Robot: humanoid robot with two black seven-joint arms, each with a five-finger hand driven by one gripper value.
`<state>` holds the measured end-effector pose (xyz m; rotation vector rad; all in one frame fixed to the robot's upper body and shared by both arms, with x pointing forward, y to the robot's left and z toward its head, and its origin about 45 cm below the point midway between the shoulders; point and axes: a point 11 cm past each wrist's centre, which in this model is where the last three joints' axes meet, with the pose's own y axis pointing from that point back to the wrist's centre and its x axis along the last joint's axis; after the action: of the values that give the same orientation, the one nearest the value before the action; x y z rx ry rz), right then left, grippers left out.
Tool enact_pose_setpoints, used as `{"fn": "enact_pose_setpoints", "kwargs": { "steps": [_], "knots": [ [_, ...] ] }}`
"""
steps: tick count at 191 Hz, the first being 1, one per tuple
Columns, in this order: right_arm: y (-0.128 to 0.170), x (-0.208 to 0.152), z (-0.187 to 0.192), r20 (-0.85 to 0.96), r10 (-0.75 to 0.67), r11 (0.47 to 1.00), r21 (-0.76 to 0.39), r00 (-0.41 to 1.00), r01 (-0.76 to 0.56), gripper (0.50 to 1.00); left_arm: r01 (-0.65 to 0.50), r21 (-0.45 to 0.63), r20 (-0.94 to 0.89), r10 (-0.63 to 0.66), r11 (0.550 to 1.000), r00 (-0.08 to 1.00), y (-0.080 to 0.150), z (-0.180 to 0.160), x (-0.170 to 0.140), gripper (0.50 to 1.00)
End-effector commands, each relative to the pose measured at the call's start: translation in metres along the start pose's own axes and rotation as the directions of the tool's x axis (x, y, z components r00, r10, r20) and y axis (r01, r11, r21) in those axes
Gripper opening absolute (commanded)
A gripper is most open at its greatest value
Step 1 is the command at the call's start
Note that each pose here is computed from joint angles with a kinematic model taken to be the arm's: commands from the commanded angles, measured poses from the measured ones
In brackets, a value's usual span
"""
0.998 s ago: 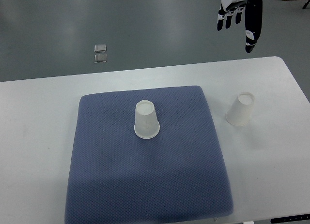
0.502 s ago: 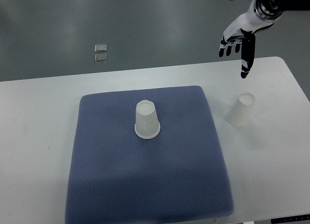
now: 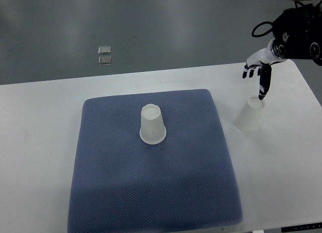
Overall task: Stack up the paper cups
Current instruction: 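Close the right hand's fingers around the white cup, then lift the cup with the right hand and carry it above the cup on the pad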
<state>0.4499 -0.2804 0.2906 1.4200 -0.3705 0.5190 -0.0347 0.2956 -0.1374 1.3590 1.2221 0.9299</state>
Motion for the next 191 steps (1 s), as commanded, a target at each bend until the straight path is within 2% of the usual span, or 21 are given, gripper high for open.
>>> {"fn": "enact_pose_setpoints", "kwargs": {
  "steps": [1, 56, 128, 191],
  "knots": [
    [-0.014, -0.012, 0.003, 0.012, -0.011, 1.000, -0.001, 1.000, 0.011, 0.913, 0.001, 0.001, -0.001, -0.001, 1.000, 1.000, 0.000, -0.001, 0.000, 1.000],
    [-0.040, -0.035, 0.010, 0.037, 0.001, 1.000, -0.004, 0.999, -0.001, 0.913, -0.001, 0.000, 0.000, 0.001, 1.000, 1.000, 0.000, 0.000, 0.000, 1.000],
    [-0.054, -0.049, 0.015, 0.054, 0.015, 1.000, -0.010, 0.998, -0.014, 0.911, -0.001, 0.001, -0.001, 0.001, 1.000, 1.000, 0.000, -0.001, 0.000, 1.000],
    [-0.058, -0.053, 0.016, 0.058, 0.029, 1.000, -0.009, 0.998, -0.029, 0.870, -0.001, 0.002, -0.001, 0.001, 1.000, 1.000, 0.000, -0.001, 0.000, 1.000]
  ]
}}
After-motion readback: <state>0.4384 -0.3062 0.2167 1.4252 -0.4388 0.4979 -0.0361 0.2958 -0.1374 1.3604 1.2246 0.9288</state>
